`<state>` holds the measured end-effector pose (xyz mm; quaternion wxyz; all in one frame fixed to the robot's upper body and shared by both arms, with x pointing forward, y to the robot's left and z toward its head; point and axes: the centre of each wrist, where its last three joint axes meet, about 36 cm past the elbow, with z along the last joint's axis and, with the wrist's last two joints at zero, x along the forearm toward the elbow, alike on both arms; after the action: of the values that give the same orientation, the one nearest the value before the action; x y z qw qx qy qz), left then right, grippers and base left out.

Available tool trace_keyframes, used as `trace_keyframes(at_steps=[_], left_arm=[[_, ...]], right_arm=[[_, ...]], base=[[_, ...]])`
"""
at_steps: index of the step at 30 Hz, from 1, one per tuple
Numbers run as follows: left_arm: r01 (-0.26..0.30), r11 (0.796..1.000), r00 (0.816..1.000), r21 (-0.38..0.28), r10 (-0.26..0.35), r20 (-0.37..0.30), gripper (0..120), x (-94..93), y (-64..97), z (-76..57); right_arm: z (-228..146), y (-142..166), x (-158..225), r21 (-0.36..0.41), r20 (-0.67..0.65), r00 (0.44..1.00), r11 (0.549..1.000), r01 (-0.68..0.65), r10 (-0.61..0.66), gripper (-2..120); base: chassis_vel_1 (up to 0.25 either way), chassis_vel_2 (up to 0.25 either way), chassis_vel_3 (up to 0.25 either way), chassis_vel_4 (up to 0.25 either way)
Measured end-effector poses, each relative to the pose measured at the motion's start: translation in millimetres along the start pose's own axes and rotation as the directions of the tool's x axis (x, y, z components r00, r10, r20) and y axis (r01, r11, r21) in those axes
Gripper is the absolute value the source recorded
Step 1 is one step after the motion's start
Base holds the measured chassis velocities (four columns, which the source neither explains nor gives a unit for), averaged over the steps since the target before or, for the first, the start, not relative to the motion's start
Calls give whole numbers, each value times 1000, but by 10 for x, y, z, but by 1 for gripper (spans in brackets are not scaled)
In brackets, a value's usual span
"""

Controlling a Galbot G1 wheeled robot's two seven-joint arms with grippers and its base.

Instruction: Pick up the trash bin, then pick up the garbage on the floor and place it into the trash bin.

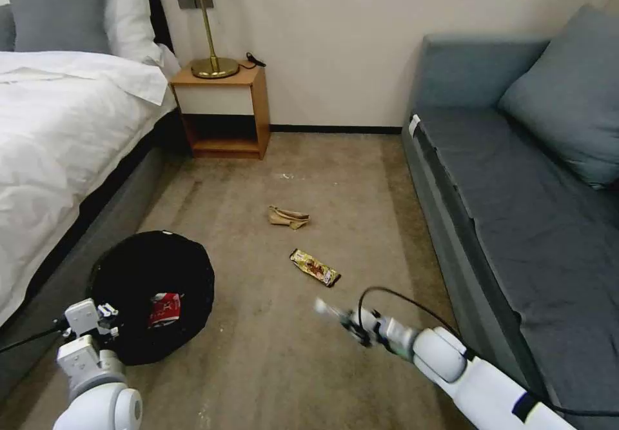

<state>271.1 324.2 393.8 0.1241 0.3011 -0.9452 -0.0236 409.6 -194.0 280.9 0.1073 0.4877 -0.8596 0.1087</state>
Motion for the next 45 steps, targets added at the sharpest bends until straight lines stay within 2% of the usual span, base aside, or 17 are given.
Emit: trace_keyframes(at_steps=[2,5,7,10,14,17,22,25,26,27,34,35,38,40,44,45], left_arm=[[-1,1000,1000,0,1,-1,3,6,-9,5],[-11,1000,1000,17,12,-21,3,31,-39,16],[-14,1000,1000,23,15,-26,3,35,-42,17],[-19,999,999,38,21,-36,3,37,-78,23],[-21,999,999,42,23,-42,3,40,-89,25],[-20,999,999,44,22,-44,3,43,-92,28],[-18,999,998,44,21,-54,3,67,-100,58],[-19,999,998,44,21,-54,3,69,-100,59],[-24,999,999,44,26,-46,3,95,-102,32],[-26,999,999,45,27,-43,3,105,-106,18],[-31,999,999,36,32,-30,3,156,-101,-22],[-32,999,999,35,33,-28,3,163,-98,-29],[-31,999,999,35,32,-26,3,160,-98,-36],[-31,999,999,35,32,-26,3,147,-103,-30],[-31,999,999,35,32,-28,3,141,-103,-23],[-30,999,999,35,31,-28,3,138,-102,-23]], right_arm=[[-53,45,-72,-29,44,999,999,15,-14,23],[-341,327,-580,-154,276,959,981,114,-68,23],[-381,356,-645,-161,301,950,978,130,-77,23],[-626,569,-1017,-171,417,898,959,225,-136,23],[-814,766,-1261,-177,460,873,947,269,-162,23],[-865,816,-1332,-177,468,868,944,277,-166,23],[-980,1040,-1679,-169,470,860,935,310,-200,23],[-988,1059,-1710,-169,469,860,935,312,-202,23],[-1051,1206,-1956,-157,443,873,942,298,-203,23],[-1060,1244,-2004,-157,432,881,946,282,-191,23],[-1047,1337,-2140,-158,399,905,961,227,-148,24],[-1033,1349,-2128,-159,379,914,963,217,-143,31],[-1043,1372,-2065,-168,322,938,968,188,-126,36],[-1027,1406,-2005,-183,277,954,968,172,-117,48],[-1021,1401,-1982,-183,267,956,968,173,-120,57],[-1019,1383,-1973,-181,268,955,967,177,-125,67]], base=[[0,0,0,0],[0,0,0,0],[0,0,0,0],[0,0,0,0],[0,0,0,0],[0,0,0,0],[0,0,0,0],[0,0,0,0],[0,0,0,0],[0,0,0,0],[0,0,0,0],[0,0,0,0],[0,0,0,0],[0,0,0,0],[0,0,0,0],[0,0,0,0]])
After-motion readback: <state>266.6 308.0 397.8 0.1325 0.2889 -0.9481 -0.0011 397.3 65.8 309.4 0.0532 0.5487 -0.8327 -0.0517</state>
